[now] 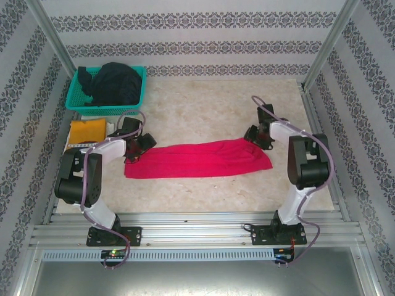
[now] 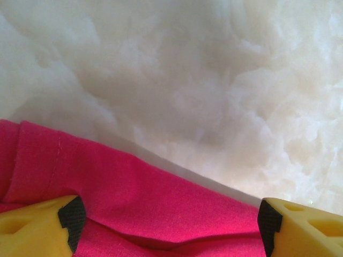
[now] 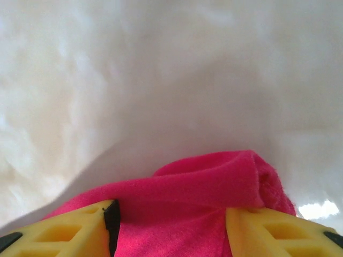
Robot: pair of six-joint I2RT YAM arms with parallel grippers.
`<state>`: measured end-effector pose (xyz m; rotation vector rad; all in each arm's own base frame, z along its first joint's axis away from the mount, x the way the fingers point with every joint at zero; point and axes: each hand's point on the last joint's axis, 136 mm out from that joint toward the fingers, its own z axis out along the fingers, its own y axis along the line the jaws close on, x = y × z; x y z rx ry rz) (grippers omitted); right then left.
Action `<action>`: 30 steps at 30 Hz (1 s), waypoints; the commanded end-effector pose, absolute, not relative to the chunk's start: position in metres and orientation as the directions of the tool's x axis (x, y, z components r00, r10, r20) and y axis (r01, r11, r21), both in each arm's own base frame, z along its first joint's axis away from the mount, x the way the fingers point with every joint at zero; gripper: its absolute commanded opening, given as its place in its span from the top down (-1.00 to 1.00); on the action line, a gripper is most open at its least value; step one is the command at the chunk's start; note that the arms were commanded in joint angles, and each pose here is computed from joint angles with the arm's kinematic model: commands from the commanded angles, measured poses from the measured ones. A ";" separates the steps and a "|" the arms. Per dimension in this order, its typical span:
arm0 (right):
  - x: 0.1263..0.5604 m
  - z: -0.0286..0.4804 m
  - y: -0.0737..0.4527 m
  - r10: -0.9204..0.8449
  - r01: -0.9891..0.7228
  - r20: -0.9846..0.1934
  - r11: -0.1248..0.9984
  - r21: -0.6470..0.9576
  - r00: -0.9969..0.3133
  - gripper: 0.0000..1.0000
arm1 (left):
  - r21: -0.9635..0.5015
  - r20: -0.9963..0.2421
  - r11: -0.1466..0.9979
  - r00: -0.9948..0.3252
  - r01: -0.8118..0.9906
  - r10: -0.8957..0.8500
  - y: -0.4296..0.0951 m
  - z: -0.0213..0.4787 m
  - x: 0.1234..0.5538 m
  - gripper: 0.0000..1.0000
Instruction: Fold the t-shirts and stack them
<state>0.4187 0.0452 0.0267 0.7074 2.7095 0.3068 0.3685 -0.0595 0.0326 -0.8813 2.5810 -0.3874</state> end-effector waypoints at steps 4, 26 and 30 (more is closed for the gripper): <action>0.496 0.026 0.051 0.508 0.413 -0.256 0.842 0.346 -0.822 -0.10 | -0.309 -0.090 0.734 -0.749 -0.605 -0.656 -0.075 0.007 0.299 -0.72; 0.537 0.162 0.072 0.501 0.154 -0.602 0.832 0.533 -0.622 -0.23 | -0.337 -0.441 0.880 -0.769 -0.336 -0.463 -0.072 0.081 0.341 -0.94; 0.497 0.124 0.081 0.580 0.225 -0.491 0.764 0.605 -0.650 -0.15 | -0.381 -0.448 0.899 -0.807 -0.217 -0.385 -0.077 0.083 0.356 -0.76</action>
